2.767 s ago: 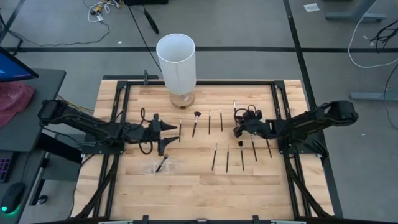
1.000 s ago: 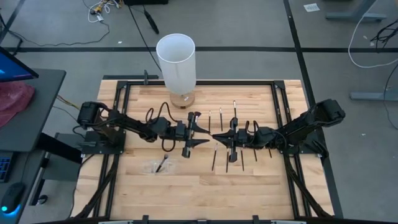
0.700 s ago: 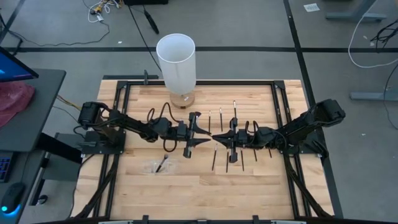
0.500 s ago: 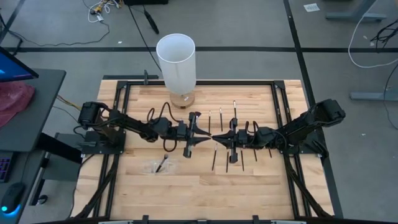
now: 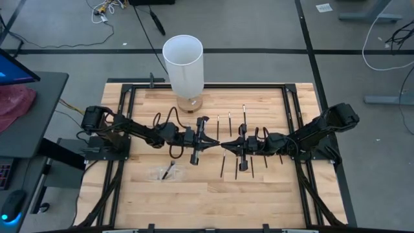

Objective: Put items in baskets/containers
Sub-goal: Put the eyeshadow brush in the transparent organizer

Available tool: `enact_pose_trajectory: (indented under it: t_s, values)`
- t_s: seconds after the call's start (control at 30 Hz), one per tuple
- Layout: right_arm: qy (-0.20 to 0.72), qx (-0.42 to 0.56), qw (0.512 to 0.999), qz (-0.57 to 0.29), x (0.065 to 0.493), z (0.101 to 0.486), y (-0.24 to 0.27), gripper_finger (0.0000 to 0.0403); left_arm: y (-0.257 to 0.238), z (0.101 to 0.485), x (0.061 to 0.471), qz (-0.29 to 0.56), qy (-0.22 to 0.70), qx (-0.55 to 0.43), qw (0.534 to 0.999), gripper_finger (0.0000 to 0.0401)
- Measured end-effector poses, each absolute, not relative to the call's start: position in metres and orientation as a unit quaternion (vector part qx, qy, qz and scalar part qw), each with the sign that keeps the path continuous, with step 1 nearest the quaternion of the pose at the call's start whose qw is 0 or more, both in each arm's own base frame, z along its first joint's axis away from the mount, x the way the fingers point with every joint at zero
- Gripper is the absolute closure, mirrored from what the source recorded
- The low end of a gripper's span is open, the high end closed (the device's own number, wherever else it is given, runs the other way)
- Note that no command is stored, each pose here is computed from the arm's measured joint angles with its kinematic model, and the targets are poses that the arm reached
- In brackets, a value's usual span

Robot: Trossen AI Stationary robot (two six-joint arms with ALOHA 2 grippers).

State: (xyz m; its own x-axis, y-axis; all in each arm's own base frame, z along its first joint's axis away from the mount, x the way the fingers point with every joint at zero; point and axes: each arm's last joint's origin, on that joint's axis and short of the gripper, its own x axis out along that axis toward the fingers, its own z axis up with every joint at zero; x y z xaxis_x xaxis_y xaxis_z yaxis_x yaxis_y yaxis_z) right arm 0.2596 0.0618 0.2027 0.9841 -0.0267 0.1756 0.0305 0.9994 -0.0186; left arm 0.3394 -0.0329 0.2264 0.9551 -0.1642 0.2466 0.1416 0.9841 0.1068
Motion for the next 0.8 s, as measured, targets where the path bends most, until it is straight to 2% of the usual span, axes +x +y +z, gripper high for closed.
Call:
enact_pose_trajectory:
  t_s: [0.2,0.33,0.57,0.8]
  values:
    - [-0.087,-0.010,0.996,-0.015,0.260,0.203,0.062,0.0397,-0.033,0.226,0.339,-0.078,-0.128,0.044,0.988,0.0392]
    - [-0.083,-0.011,0.996,-0.017,0.260,0.202,0.062,0.0380,-0.034,0.225,0.340,-0.079,-0.124,0.049,0.988,0.0392]
    - [-0.060,-0.018,0.998,-0.027,0.253,0.210,0.059,0.0306,-0.037,0.234,0.331,-0.065,-0.066,0.048,0.995,0.0393]
    - [-0.017,-0.022,0.997,-0.065,0.227,0.231,0.062,0.0242,-0.048,0.275,0.282,-0.009,0.043,0.068,0.997,0.0393]
